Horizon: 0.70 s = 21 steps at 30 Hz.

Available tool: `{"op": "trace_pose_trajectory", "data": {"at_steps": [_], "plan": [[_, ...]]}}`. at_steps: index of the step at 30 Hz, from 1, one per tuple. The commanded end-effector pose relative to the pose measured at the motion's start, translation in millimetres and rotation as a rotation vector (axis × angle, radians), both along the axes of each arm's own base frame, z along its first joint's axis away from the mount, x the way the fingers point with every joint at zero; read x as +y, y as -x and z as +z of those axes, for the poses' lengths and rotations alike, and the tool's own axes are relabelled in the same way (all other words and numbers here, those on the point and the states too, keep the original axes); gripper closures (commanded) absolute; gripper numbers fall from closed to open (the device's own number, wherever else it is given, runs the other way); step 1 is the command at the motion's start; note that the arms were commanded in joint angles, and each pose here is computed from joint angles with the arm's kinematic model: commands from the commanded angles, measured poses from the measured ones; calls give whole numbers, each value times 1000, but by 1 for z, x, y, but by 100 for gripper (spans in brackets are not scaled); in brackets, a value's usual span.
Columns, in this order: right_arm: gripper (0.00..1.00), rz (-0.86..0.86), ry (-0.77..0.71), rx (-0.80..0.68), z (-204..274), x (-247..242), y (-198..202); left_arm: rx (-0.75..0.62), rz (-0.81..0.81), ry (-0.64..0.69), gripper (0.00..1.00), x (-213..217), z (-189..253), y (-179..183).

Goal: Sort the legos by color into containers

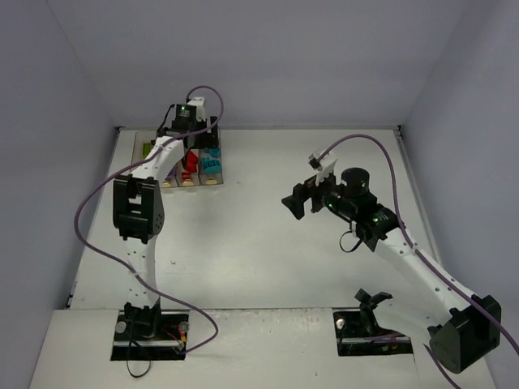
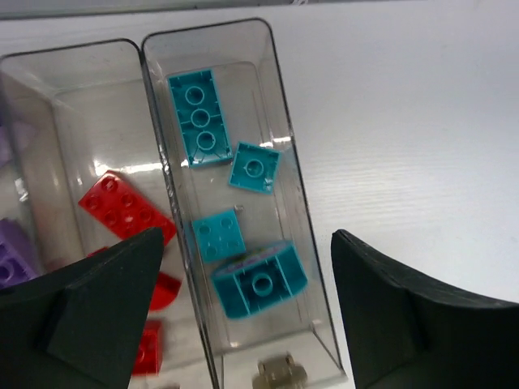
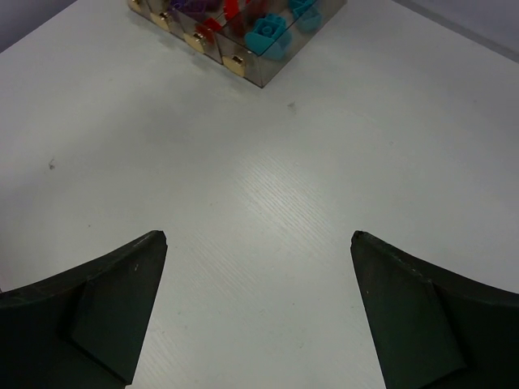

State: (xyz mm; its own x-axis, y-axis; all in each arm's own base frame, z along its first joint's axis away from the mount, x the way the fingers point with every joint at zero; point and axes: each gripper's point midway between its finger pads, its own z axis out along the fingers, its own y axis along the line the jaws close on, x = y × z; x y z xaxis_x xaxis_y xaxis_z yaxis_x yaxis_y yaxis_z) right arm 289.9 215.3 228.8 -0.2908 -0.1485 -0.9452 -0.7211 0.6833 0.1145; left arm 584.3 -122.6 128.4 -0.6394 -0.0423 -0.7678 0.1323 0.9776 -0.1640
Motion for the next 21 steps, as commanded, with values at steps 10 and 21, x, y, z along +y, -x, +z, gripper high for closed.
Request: {"op": "trace_pose_trajectory", "data": {"at_steps": [10,21], "plan": [[0,-650,-8,1,46,-94,-46,-272,86,28,20,42,203,156],[0,-748,-38,9,53,-119,-22,-310,249,9,19,96,196,323]]}}
